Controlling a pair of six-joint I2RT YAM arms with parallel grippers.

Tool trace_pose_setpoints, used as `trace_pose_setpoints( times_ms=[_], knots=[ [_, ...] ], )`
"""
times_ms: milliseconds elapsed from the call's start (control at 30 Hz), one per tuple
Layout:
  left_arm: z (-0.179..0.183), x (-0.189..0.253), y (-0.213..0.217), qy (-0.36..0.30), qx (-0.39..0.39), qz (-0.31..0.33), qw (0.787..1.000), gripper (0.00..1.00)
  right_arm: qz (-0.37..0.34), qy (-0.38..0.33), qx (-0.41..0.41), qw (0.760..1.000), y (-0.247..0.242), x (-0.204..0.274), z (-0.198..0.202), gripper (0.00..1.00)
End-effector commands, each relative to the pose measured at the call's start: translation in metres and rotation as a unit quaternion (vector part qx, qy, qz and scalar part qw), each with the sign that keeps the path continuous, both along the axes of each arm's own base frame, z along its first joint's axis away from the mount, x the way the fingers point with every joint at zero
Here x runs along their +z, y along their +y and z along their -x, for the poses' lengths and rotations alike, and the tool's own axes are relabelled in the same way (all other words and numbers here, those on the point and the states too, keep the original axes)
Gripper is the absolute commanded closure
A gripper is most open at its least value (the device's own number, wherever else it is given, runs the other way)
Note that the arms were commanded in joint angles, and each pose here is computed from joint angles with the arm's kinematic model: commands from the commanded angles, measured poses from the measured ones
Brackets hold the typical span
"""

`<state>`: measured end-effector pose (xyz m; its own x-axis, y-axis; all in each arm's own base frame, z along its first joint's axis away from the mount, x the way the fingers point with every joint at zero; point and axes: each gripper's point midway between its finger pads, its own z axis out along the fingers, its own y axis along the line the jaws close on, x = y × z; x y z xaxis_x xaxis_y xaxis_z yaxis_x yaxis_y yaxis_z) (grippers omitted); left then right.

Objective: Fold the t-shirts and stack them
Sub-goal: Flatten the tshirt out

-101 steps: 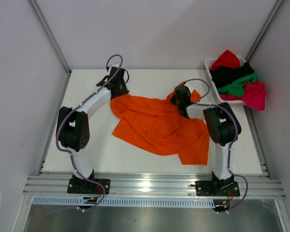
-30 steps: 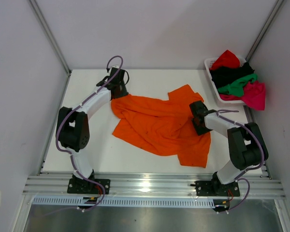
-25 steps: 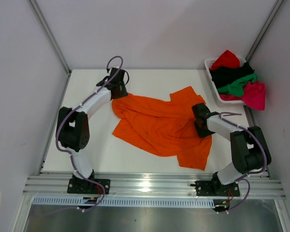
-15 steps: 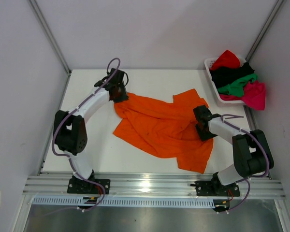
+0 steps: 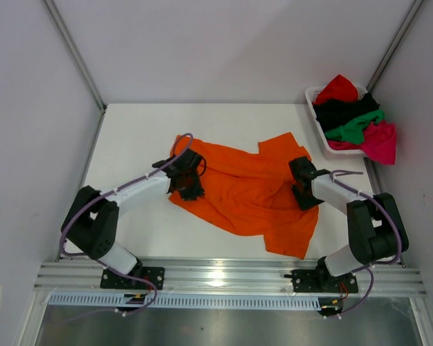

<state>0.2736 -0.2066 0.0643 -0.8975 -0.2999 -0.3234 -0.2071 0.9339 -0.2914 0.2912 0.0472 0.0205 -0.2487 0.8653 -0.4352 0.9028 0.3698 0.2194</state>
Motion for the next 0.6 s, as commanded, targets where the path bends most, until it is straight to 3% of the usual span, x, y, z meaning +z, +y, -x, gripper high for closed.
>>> trace_pose_setpoints(
  times_ms=[0, 167, 300, 467, 567],
  knots=[
    [-0.013, 0.018, 0.005, -0.062, 0.055, 0.01, 0.997, 0.67, 0.002, 0.019, 0.008, 1.0, -0.002, -0.006, 0.007, 0.46],
    [-0.026, 0.031, 0.018, -0.137, 0.075, 0.008, 0.988, 0.65, 0.002, 0.013, 0.014, 1.0, -0.003, -0.004, 0.008, 0.46],
    [-0.035, 0.032, 0.018, -0.151, 0.069, -0.004, 0.986, 0.64, 0.001, 0.003, 0.012, 1.0, -0.006, 0.0, 0.008, 0.46],
    [-0.04, 0.017, 0.01, -0.105, 0.06, -0.028, 0.992, 0.65, -0.002, -0.008, 0.013, 1.0, -0.008, 0.007, 0.007, 0.46],
    [-0.039, -0.002, 0.014, -0.046, 0.064, -0.078, 0.994, 0.66, -0.001, -0.011, 0.014, 1.0, -0.009, 0.01, 0.006, 0.45]
  ],
)
